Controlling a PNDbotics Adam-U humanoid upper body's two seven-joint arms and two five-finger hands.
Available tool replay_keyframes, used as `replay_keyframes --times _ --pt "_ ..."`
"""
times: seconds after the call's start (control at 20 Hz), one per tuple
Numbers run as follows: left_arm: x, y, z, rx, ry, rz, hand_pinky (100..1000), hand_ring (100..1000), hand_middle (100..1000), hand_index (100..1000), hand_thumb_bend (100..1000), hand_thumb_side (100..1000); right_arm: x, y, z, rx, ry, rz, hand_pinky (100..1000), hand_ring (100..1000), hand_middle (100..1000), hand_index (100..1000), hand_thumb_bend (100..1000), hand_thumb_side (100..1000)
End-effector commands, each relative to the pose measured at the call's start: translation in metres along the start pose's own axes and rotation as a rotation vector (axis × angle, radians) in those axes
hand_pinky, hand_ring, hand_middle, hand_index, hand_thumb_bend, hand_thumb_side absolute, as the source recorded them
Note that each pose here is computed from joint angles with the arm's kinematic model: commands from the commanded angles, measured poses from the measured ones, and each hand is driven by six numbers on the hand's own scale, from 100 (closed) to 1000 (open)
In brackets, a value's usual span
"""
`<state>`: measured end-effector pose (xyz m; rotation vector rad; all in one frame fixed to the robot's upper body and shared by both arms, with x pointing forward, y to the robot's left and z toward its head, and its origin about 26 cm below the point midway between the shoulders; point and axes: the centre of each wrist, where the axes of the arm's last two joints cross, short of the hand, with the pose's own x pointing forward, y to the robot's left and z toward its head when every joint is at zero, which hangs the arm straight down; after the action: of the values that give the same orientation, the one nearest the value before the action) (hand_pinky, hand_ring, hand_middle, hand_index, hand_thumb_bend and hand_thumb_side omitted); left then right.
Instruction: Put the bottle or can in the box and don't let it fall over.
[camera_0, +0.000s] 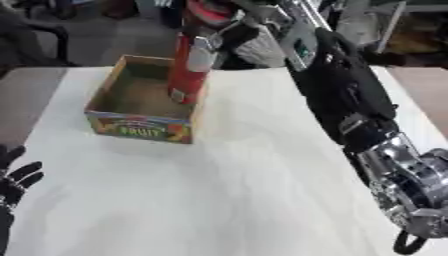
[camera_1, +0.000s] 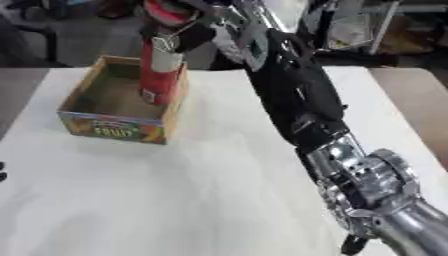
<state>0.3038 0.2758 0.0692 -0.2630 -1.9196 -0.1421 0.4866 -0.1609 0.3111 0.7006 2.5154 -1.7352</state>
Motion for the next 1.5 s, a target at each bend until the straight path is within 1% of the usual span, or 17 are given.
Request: replay_keyframes --times 0.05,0.3,0.45,0.5,0.55,0.6,0.65,0.7,0.75,0.8,0.9,0.95,1.15,1.2,1.35,1.45,1.5 --pt "0.006 0.0 -0.005 -0.016 -0.022 -0.003 864 800 889 984 324 1000 0.002 -0.015 -0.01 -0.046 -0.028 0.031 100 154 244 370 100 315" --pt "0.007 -0.003 -0.007 -0.024 -0.033 0.005 864 800 889 984 324 1000 0.01 0.022 -0.008 0.02 -0.041 -0.049 100 150 244 367 100 351" --pt "0.009 -0.006 -0.01 -0.033 -0.044 0.014 864 800 888 984 325 1000 0.015 0.036 -0.007 0.048 -0.046 -0.074 100 153 245 367 100 353" --pt "0.009 -0.006 -0.011 -0.034 -0.046 0.015 864 800 888 984 325 1000 0.016 0.039 -0.006 0.062 -0.047 -0.077 100 163 249 371 100 315" --pt "0.009 -0.006 -0.011 -0.034 -0.048 0.016 863 799 888 984 326 1000 0.016 0.041 -0.005 0.076 -0.048 -0.078 100 203 276 401 100 210" --pt "0.01 -0.006 -0.012 -0.033 -0.048 0.017 863 799 888 984 326 1000 0.015 0.042 -0.004 0.088 -0.045 -0.076 110 309 365 515 100 100" --pt "0.01 -0.006 -0.011 -0.032 -0.048 0.017 863 799 888 984 326 1000 0.014 0.041 -0.003 0.097 -0.041 -0.071 110 309 365 515 100 100" --pt "0.009 -0.005 -0.011 -0.032 -0.046 0.016 863 798 888 984 326 1000 0.013 0.039 -0.001 0.104 -0.035 -0.062 652 610 654 817 100 293" --pt "0.009 -0.005 -0.011 -0.032 -0.045 0.016 863 798 888 984 326 1000 0.011 0.037 0.0 0.118 -0.029 -0.05 890 828 835 957 118 458" --pt "0.009 -0.005 -0.011 -0.032 -0.045 0.015 863 798 888 984 326 1000 0.01 0.034 0.001 0.139 -0.024 -0.032 1000 1000 983 1000 292 609" --pt "0.009 -0.005 -0.011 -0.032 -0.044 0.015 863 798 888 984 326 1000 0.008 0.03 0.002 0.14 -0.016 -0.014 1000 1000 1000 1000 339 635" --pt "0.009 -0.005 -0.011 -0.031 -0.044 0.015 863 798 888 984 326 1000 0.007 0.028 0.002 0.125 -0.01 -0.01 1000 1000 1000 1000 342 635" --pt "0.009 -0.005 -0.01 -0.031 -0.042 0.015 863 798 888 984 326 1000 0.008 0.02 0.0 0.002 -0.005 -0.028 1000 1000 1000 1000 356 602" --pt "0.009 -0.005 -0.01 -0.031 -0.042 0.015 863 798 888 984 326 1000 0.009 0.017 -0.003 -0.029 -0.013 -0.03 1000 1000 1000 1000 372 581" --pt "0.009 -0.004 -0.009 -0.03 -0.04 0.014 863 798 888 984 327 1000 0.011 0.004 -0.008 -0.134 -0.025 -0.026 1000 1000 1000 1000 383 547" --pt "0.008 -0.003 -0.008 -0.025 -0.037 0.011 863 798 888 984 327 1000 0.012 -0.006 -0.008 -0.222 -0.008 -0.024 1000 1000 1000 1000 343 546" --pt "0.008 -0.002 -0.007 -0.021 -0.034 0.009 863 798 889 984 328 1000 0.011 -0.01 -0.005 -0.262 0.01 -0.024 1000 1000 1000 1000 315 509"
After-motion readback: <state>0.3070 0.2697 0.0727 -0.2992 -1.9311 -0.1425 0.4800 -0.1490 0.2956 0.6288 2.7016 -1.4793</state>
